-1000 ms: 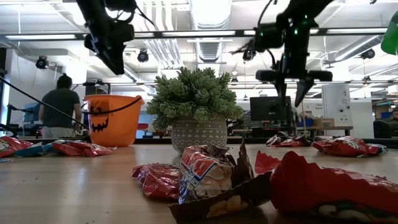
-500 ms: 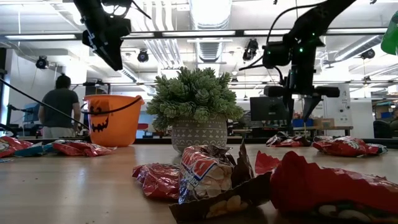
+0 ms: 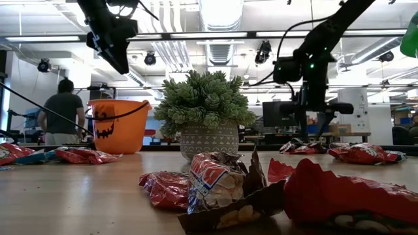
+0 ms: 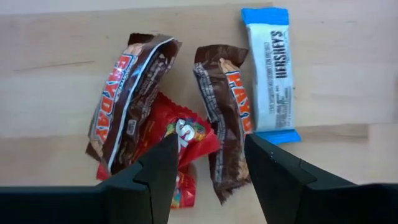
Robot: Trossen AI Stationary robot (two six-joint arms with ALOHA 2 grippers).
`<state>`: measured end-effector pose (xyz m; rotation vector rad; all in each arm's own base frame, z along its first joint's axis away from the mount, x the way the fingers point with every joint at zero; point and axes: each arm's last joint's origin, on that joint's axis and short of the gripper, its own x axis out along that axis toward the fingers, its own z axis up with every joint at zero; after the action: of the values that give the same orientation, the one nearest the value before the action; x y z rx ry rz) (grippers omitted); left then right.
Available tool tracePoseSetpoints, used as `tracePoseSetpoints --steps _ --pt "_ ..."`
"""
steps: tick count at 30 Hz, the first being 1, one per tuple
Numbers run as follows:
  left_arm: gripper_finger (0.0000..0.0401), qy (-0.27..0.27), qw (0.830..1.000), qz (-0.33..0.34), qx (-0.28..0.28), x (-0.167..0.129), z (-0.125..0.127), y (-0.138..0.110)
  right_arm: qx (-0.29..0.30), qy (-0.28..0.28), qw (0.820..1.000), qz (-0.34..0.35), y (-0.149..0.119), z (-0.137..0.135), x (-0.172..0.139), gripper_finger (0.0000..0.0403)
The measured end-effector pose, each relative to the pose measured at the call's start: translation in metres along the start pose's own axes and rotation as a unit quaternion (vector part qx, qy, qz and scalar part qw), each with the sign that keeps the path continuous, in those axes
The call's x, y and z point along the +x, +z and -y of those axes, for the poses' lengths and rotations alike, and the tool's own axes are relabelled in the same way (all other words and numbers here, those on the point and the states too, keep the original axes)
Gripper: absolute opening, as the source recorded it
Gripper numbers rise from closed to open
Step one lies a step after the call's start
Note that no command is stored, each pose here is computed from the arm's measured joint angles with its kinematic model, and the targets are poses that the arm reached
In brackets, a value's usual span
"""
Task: Sort candy
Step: Put the brown chocolate into the black bucket
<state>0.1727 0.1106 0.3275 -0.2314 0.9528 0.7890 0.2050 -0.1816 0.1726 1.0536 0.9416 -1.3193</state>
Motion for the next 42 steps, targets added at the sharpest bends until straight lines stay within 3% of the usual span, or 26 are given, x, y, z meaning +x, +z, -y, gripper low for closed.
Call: tracePoseSetpoints --steps 11,21,32,42 --pt "0.0126 -0.011 1.000 -0.011 0.001 0.000 0.001 -0.002 0.013 -0.018 1.000 0.005 0.010 -0.010 0.018 0.0173" --pt "0.0126 -0.010 1.000 -0.022 0.005 0.000 0.000 -0.004 0.008 0.000 1.000 0.028 0.027 -0.017 0.002 0.0152" --pt "0.0126 -0.009 0.999 -0.027 0.019 0.000 0.000 -0.005 0.004 -0.017 1.000 0.001 0.029 -0.007 0.006 0.0190" --pt "0.0126 -0.009 0.999 -0.027 0.020 0.000 0.000 -0.005 0.010 -0.020 1.000 -0.002 0.026 -0.005 0.009 0.0194"
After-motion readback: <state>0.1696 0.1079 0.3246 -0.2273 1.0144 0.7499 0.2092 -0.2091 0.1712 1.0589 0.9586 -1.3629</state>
